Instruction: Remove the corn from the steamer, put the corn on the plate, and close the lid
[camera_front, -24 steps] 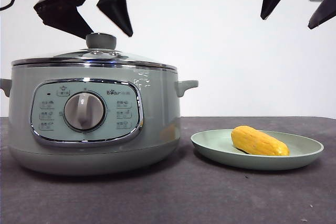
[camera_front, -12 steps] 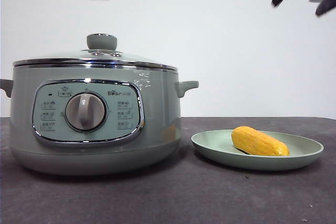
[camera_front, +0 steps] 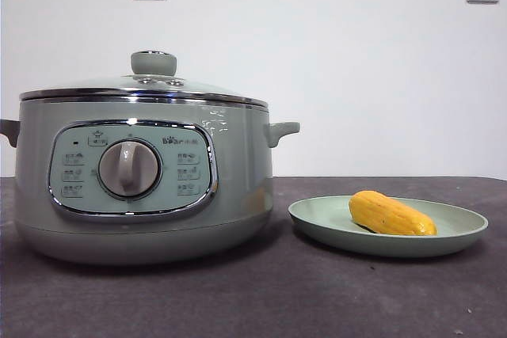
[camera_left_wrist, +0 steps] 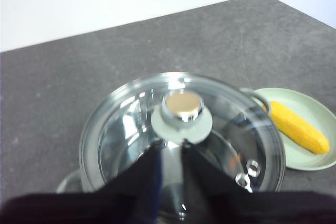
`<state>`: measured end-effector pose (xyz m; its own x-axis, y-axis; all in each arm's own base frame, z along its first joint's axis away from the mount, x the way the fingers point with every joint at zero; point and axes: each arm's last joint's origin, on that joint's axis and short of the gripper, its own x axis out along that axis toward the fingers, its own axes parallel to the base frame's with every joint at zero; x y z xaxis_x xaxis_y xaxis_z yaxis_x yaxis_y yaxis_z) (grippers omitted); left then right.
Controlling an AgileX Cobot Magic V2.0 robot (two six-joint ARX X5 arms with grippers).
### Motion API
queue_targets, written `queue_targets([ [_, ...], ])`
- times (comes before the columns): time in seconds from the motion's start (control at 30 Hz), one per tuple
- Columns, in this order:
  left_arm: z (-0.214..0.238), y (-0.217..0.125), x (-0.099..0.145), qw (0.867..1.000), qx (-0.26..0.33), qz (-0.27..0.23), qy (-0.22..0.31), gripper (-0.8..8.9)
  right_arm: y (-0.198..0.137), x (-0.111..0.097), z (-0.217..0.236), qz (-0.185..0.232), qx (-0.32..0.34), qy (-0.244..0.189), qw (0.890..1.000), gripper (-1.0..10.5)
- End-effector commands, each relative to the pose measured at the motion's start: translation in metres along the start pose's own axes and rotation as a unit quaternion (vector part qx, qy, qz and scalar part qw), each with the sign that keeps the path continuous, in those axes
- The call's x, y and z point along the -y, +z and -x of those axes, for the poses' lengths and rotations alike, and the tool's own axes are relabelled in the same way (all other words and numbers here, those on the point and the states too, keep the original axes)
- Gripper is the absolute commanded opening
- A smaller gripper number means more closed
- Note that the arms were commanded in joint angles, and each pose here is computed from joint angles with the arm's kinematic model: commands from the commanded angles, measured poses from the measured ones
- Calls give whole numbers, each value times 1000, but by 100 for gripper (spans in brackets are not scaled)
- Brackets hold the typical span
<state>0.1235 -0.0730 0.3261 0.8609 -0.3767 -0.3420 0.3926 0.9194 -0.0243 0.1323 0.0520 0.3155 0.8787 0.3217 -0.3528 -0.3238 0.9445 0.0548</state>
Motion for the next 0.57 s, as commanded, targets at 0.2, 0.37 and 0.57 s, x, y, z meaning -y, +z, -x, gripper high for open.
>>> queue_targets([
  [0.2,0,-43,0,999,26,18,-5,-6,-32,2,1,-18,6,-2,1000,1],
  [0.37,-2,-48,-1,1000,-5,18,0,-3,-32,2,1,-23,6,-2,1000,2],
  [0.57,-3,-51,0,1000,-20,15,-2,-3,-32,2,1,-23,5,-2,1000,2],
])
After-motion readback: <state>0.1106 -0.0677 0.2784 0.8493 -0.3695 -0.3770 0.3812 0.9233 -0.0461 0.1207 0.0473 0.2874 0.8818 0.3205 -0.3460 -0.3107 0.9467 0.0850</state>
